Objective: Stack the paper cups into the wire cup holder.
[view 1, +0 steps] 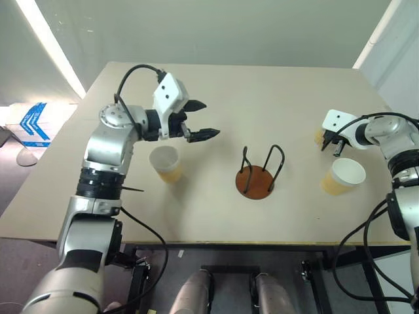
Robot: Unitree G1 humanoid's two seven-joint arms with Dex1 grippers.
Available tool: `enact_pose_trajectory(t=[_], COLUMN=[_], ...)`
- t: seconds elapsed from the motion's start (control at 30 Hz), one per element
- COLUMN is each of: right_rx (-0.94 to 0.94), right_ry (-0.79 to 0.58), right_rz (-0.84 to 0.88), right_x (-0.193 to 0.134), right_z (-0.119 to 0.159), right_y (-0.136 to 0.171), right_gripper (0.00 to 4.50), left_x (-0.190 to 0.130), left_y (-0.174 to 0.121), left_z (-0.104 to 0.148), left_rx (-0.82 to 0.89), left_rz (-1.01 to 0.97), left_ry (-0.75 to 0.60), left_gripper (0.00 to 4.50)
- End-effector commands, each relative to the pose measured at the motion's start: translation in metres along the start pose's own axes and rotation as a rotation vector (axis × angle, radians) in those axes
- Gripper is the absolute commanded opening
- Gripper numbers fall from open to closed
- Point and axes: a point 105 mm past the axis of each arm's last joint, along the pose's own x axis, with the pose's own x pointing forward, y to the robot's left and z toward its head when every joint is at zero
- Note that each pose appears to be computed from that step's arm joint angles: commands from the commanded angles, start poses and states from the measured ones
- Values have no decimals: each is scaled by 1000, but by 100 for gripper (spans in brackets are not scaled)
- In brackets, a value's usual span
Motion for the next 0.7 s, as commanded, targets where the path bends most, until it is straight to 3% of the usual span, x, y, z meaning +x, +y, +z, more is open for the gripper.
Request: enact_pose_trajectory(t=[0.03, 0.2, 0.4, 0.57, 0.7], right_rx=[-13, -89, -300, -376, -463], right_ry=[-131, -384, -562, -612, -590], right_rz=[-19, 140, 298, 360, 400], right_x=[-25, -75, -158, -179, -171], right_z=[25, 80, 151, 179, 186], right_y=[-22, -16, 41, 72, 90], right_gripper=[5, 5, 5, 5, 5], left_x=[-7, -19, -27, -26, -23], left_y=[3, -19, -37, -37, -35], left_z=[12, 26, 31, 32, 31], left_rx=[47, 24, -4, 5, 18], left_rz=[12, -141, -280, -298, -304], left_ry=[-23, -106, -115, -106, -97], left_gripper=[450, 450, 450, 450, 450])
